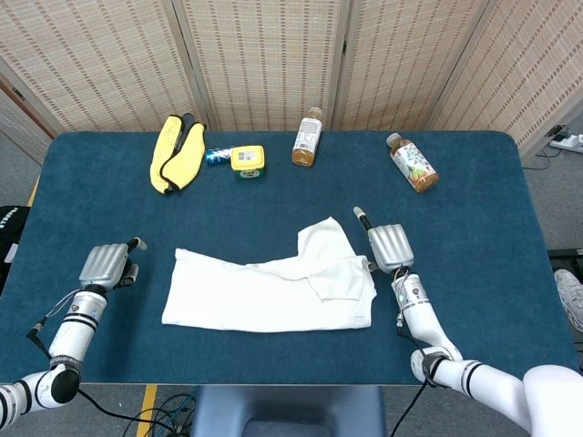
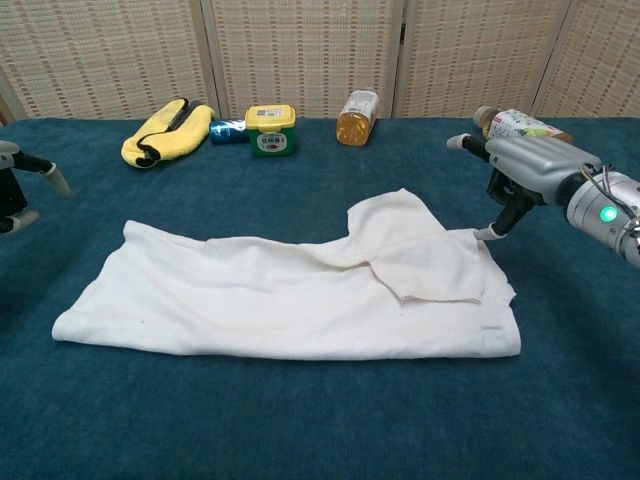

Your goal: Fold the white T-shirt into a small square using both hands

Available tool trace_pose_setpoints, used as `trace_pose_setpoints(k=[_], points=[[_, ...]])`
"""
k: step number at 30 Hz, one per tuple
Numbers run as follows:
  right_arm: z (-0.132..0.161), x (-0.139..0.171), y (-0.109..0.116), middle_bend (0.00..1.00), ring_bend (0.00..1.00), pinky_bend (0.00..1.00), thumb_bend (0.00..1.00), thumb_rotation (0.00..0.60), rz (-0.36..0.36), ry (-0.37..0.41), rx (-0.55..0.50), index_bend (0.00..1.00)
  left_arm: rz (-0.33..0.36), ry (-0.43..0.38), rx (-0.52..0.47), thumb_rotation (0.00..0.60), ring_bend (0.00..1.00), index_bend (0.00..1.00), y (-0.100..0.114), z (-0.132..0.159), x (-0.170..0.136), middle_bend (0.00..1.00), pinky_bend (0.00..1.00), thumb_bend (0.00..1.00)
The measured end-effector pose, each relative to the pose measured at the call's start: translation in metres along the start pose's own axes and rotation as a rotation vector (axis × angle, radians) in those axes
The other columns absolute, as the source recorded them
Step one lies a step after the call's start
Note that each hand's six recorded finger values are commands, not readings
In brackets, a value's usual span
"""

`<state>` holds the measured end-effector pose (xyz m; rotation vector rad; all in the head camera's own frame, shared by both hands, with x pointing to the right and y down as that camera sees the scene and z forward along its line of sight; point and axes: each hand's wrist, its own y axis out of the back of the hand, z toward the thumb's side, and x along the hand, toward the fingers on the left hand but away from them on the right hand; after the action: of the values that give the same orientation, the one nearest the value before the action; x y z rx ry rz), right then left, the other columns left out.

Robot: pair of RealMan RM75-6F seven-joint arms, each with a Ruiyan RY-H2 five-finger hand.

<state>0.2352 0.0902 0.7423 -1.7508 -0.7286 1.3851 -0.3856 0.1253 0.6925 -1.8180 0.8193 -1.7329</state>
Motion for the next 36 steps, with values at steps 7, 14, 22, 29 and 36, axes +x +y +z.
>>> trace_pose_setpoints(k=[7,14,22,29,36], points=[[0.004,0.02,0.018,0.93,1.0,1.0,0.2,0.6,-0.024,0.085,0.031,0.21,0.009,0.0,-0.003,0.6,0.89,0.31,0.003,-0.002,-0.002,0.96,0.99,0.54],[0.015,0.058,0.009,0.93,1.0,1.0,0.25,0.6,0.038,0.225,0.074,0.34,0.006,-0.002,-0.006,0.6,0.89,0.31,0.002,-0.001,-0.004,0.96,0.99,0.54],[0.022,0.072,-0.015,0.93,1.0,1.0,0.25,0.6,0.115,0.286,0.129,0.36,0.001,0.002,-0.013,0.6,0.89,0.31,0.0,-0.001,-0.005,0.96,0.99,0.54],[0.021,0.07,-0.025,0.94,1.0,1.0,0.19,0.6,0.126,0.285,0.154,0.39,-0.005,0.015,-0.021,0.6,0.89,0.31,-0.001,-0.006,-0.006,0.96,0.99,0.54],[0.024,0.072,-0.026,0.94,1.0,1.0,0.17,0.6,0.107,0.301,0.167,0.43,-0.011,0.019,-0.026,0.6,0.89,0.31,-0.003,-0.009,-0.007,0.96,0.99,0.54]])
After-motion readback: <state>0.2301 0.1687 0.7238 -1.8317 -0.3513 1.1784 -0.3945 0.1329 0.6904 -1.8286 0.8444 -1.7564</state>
